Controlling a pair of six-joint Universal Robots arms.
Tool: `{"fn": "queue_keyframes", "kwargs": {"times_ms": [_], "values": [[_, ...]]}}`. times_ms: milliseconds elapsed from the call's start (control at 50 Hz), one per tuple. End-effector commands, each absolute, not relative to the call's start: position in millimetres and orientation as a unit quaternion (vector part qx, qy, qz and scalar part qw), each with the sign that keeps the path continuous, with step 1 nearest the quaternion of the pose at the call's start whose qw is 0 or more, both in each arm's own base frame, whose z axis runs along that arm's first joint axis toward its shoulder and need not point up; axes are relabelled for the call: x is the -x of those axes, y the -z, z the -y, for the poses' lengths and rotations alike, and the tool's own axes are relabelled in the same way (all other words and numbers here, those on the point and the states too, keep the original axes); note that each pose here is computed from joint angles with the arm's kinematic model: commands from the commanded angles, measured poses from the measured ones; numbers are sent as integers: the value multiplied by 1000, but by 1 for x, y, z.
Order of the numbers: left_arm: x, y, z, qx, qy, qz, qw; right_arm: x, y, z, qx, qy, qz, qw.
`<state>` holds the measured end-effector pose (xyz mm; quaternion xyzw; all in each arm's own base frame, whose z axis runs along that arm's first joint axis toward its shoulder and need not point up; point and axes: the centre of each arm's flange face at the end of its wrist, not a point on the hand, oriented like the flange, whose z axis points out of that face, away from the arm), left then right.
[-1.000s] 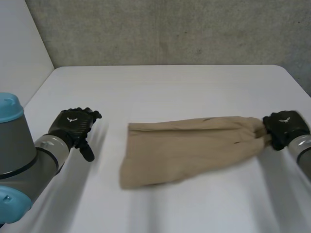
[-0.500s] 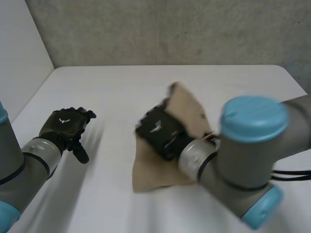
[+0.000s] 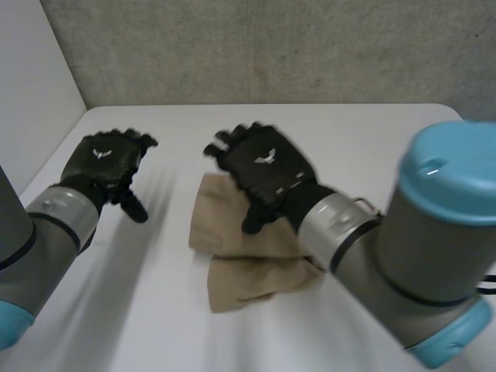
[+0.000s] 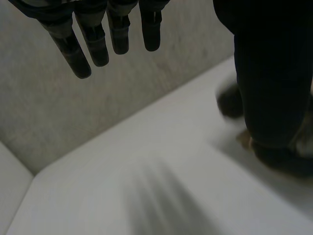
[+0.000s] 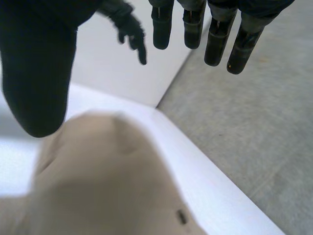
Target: Fold the shorts.
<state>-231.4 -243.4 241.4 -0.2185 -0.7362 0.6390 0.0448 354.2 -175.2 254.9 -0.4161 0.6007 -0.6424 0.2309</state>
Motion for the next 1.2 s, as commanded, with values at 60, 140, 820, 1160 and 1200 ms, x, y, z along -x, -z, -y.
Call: {"fn": "queue_keyframes", "kwargs": {"times_ms": [60,140,820,1160,1200], "values": [[277,-272,230,206,-667,701,147,-302,-273,219,284,637,-675,241],[313,-264,227,236,-656,695,175,-293,-278,231,270,637,-685,227],[297,-140,209,256,-487,833,54,-304,-153,275,361,489,-788,97],[275,-284,222,175,-650,734,91,-270,-320,261,220,695,-677,103],[263,-300,226,159,-662,728,83,-260,-329,263,205,704,-673,93]]}}
